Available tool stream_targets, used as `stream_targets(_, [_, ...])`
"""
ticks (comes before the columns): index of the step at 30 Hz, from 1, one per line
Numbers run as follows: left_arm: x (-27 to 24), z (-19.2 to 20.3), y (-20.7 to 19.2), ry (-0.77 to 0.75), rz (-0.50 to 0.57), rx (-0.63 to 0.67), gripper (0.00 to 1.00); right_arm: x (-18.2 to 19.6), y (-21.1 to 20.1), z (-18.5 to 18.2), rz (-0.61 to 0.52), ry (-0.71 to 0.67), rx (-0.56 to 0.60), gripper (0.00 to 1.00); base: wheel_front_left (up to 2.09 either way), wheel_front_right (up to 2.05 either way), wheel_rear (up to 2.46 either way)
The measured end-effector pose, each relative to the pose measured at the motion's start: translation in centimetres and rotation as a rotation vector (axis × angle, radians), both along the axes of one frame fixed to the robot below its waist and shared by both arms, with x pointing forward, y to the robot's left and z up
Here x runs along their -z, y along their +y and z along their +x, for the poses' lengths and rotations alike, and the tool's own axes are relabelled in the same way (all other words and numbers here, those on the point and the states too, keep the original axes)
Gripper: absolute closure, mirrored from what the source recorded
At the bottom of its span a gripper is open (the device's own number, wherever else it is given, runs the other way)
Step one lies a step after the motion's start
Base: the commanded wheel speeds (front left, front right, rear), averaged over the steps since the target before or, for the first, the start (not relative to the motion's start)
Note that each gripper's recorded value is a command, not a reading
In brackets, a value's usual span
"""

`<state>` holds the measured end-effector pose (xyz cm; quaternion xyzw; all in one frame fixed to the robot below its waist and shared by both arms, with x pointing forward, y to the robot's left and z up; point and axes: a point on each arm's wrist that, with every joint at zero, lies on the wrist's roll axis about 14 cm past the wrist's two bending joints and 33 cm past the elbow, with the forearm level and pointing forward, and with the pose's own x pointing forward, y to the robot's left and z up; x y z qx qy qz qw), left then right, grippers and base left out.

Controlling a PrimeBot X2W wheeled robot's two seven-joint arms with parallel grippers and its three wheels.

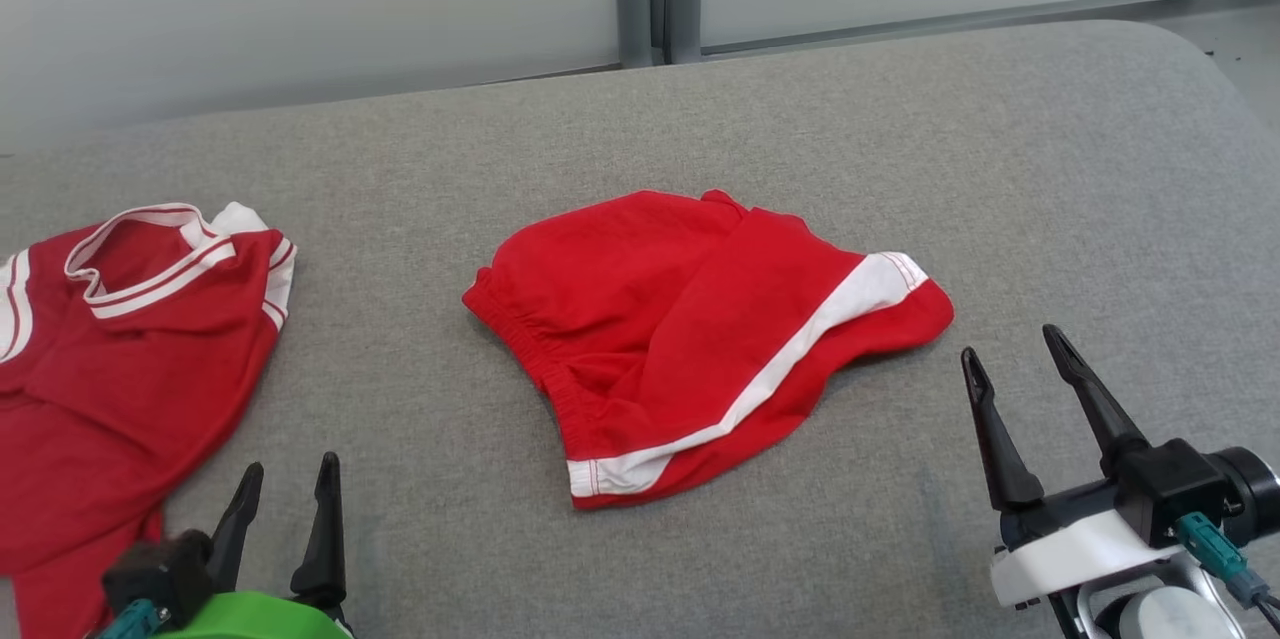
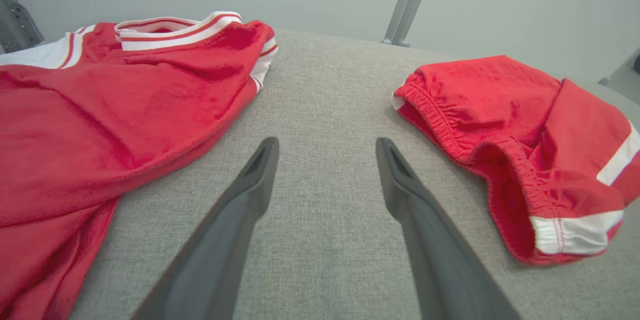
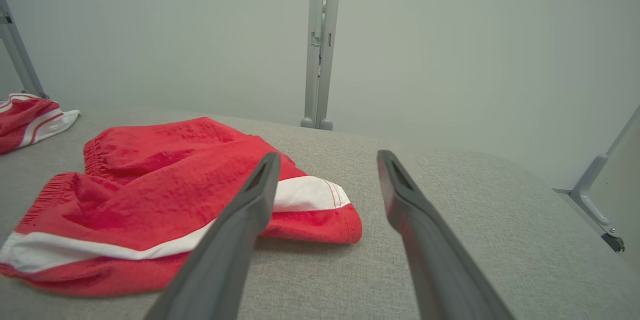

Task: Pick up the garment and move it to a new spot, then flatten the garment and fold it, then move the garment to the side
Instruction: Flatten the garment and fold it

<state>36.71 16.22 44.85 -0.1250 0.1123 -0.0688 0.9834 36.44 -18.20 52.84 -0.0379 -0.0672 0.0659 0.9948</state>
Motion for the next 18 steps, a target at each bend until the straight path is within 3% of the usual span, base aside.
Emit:
stream_targets(7, [-0.9,-2.0,2.5,-0.059,0.041,-0.062,0.0,0.1,0.6,-0.7,0.005,0.001,-0.015,0.0,0.0,0.0,0.0])
stream_targets(18, [-1.5,-3.6,3.0,-0.127,0.056,-0.028,0.0,1.9,0.5,-1.8,0.025,0.056,0.015,0.0,0.0,0.0,0.0])
